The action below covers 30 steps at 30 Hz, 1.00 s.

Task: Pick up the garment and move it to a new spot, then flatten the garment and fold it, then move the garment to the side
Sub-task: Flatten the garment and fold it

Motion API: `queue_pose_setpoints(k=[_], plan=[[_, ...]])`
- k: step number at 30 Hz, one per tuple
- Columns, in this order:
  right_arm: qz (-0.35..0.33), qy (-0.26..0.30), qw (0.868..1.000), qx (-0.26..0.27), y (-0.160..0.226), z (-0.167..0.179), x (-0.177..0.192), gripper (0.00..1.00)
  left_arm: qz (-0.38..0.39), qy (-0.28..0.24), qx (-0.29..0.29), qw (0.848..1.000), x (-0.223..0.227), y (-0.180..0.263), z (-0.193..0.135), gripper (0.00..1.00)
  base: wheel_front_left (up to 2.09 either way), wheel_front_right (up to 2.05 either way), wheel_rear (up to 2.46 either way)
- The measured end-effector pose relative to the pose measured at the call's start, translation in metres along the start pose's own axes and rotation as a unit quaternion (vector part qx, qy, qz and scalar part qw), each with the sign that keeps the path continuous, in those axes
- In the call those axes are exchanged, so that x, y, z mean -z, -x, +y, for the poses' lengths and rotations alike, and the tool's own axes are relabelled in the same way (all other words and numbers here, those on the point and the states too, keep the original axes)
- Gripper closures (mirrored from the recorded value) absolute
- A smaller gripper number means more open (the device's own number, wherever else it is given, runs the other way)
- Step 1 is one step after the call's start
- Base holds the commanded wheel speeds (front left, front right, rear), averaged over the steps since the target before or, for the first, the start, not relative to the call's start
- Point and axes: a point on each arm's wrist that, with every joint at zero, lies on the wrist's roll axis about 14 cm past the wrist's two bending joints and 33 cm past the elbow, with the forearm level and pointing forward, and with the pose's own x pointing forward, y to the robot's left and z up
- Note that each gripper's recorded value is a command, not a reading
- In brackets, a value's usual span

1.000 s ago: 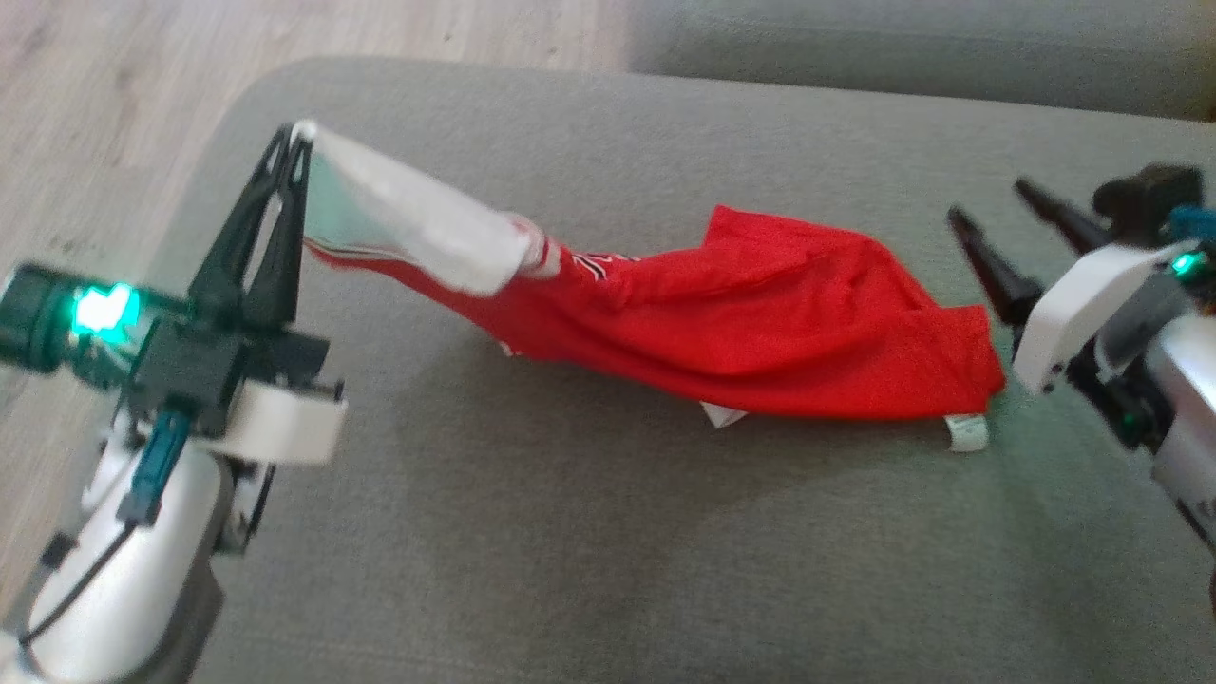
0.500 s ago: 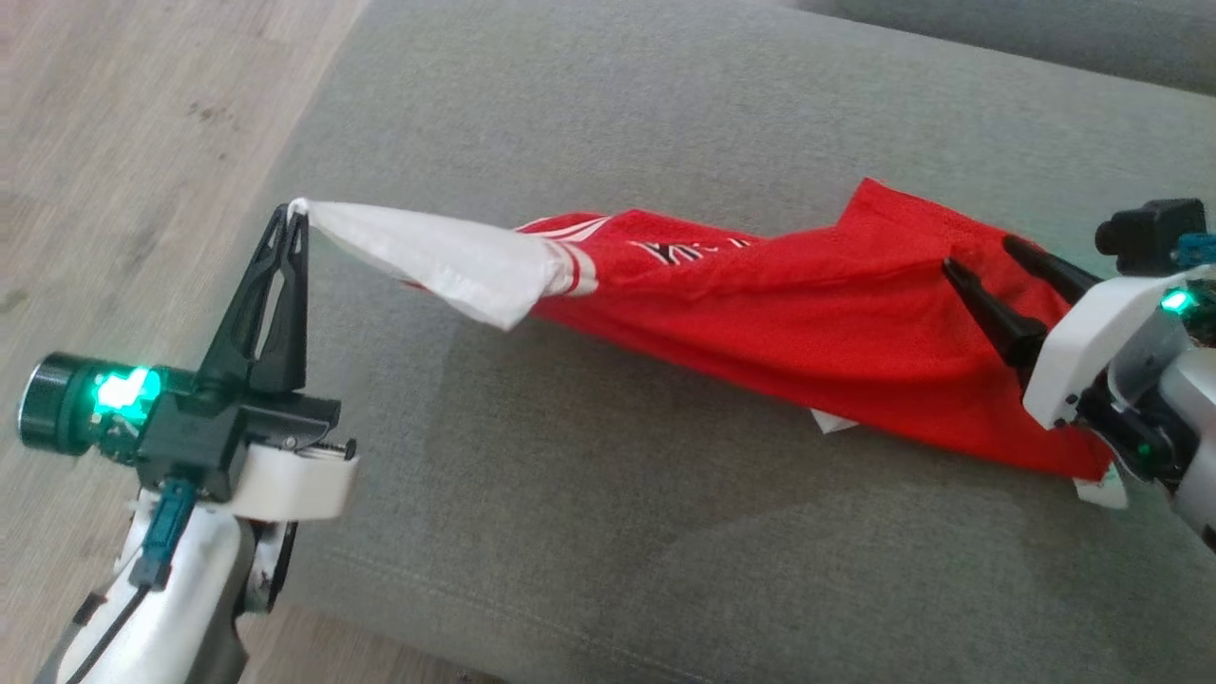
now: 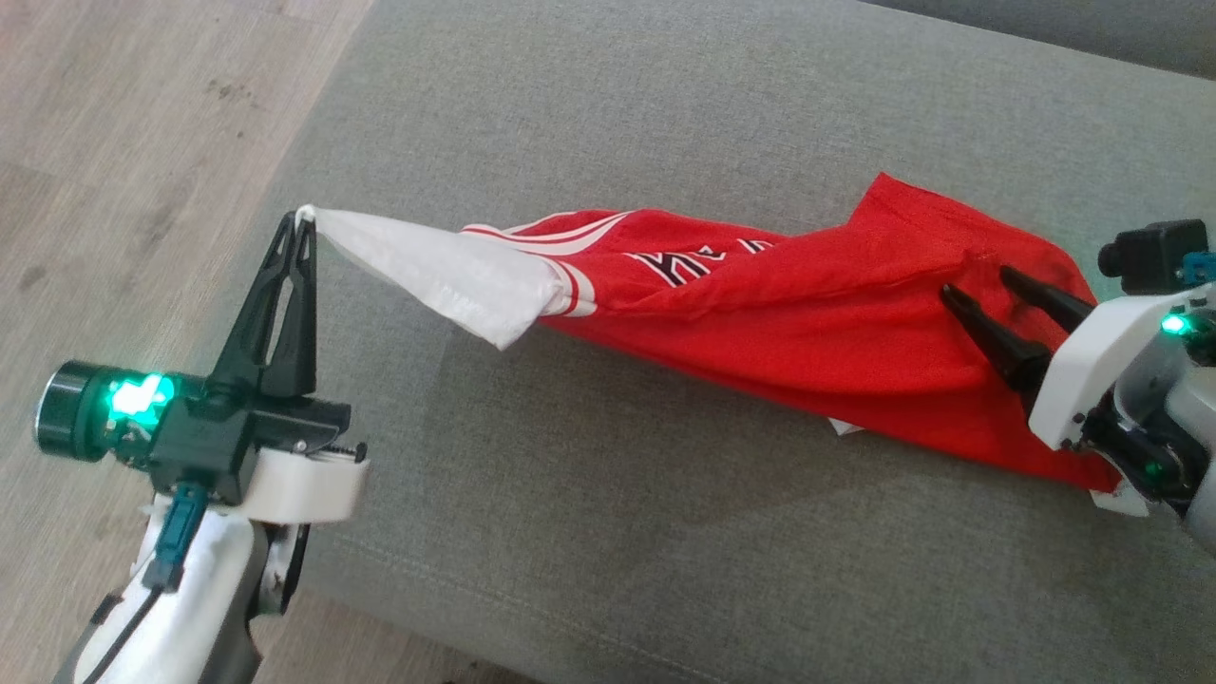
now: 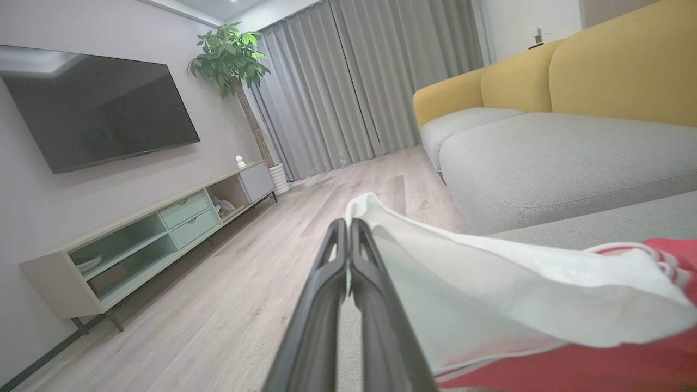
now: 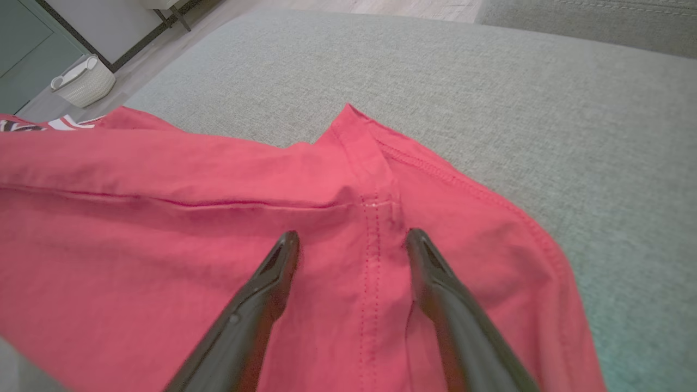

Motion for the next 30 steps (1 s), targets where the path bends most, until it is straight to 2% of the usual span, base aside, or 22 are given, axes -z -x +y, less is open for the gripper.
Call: queue_pose_setpoints(k=[11,18,20,22,25,26,27,28,30], plan=[[-0.027,0.002,0.999,-0.018,-0.007,0.007,-0.017,0.00,0.005,-0.001,-0.001,1.000,0.005,0.002,0.000,1.00,0.00,0.00,0.00],[-0.010,0.008,1.000,-0.018,-0.007,0.006,-0.008,0.00,0.012,-0.001,-0.002,1.000,0.009,0.004,0.000,1.00,0.00,0.00,0.00],[-0.006,0.011,1.000,-0.017,-0.007,0.004,-0.005,0.04,0.015,0.002,-0.001,1.000,0.010,0.005,-0.001,1.00,0.00,0.00,0.00],[-0.008,0.010,1.000,-0.015,-0.007,0.003,-0.006,0.24,0.015,0.002,0.000,1.000,0.010,0.005,-0.002,1.00,0.00,0.00,0.00],[-0.017,0.015,1.000,-0.016,-0.007,0.003,-0.013,0.64,0.013,0.002,-0.001,1.000,0.010,0.005,-0.002,1.00,0.00,0.00,0.00],[-0.019,0.015,1.000,-0.015,-0.006,0.003,-0.014,0.75,0.013,0.002,0.000,1.000,0.010,0.005,-0.002,1.00,0.00,0.00,0.00],[-0.019,0.014,1.000,-0.015,-0.006,0.003,-0.014,0.80,0.013,0.002,-0.001,1.000,0.010,0.005,-0.002,1.00,0.00,0.00,0.00],[-0.019,0.013,1.000,-0.015,-0.006,0.003,-0.014,0.98,0.014,0.002,-0.001,1.000,0.010,0.005,-0.002,1.00,0.00,0.00,0.00],[-0.019,0.014,1.000,-0.016,-0.006,0.003,-0.012,1.00,0.014,0.002,0.000,1.000,0.010,0.005,-0.003,1.00,0.00,0.00,0.00]])
